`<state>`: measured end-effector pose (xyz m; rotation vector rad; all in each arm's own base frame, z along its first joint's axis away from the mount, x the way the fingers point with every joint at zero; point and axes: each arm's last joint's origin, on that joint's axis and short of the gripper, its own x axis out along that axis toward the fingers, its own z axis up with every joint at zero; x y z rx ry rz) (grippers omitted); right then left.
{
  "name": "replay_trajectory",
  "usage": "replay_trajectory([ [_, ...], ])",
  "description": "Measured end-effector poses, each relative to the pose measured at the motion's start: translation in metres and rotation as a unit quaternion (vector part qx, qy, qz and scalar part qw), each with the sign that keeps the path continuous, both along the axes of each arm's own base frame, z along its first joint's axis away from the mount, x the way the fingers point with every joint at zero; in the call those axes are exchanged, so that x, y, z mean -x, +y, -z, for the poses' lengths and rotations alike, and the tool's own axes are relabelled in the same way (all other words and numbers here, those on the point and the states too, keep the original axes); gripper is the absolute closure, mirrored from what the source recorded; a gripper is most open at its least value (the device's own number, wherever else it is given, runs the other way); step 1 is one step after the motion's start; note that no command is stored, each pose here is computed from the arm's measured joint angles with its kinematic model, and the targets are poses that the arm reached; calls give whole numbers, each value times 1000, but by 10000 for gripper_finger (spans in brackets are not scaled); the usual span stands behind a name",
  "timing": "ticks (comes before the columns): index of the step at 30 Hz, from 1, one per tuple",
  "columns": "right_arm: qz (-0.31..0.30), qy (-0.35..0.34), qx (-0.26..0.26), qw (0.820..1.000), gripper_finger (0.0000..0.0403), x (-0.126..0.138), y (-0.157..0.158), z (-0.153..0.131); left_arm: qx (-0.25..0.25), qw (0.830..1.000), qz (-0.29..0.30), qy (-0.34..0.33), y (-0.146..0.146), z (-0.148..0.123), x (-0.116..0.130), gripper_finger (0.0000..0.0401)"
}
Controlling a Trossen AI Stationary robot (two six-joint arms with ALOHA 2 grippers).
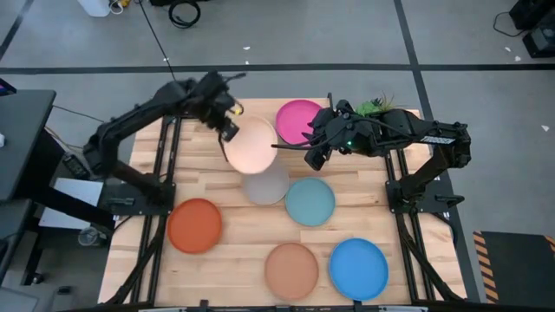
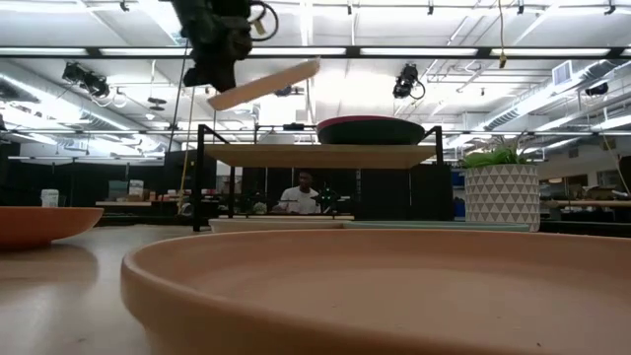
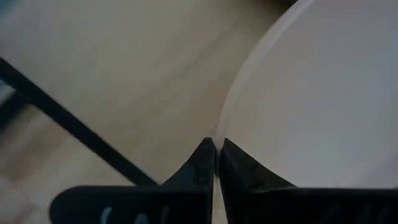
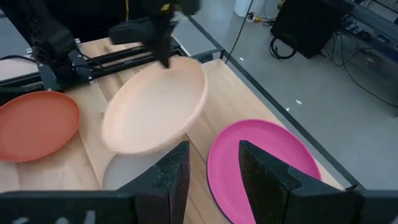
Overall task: Place and stack plates onto a shelf
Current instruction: Put the white plate on the shelf
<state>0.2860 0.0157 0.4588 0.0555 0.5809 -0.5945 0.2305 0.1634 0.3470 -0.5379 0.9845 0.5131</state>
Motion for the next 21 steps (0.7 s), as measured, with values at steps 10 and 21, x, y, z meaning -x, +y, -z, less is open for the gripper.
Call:
replay_trajectory([
  [10,1,-3,-1,1000,260,0,0,0,-34,999,-1,36,65,-15,-13,387],
  [21,2,-21,-3,1000,260,-2,0,-3,-31,997,-1,77,100,9,-14,387],
])
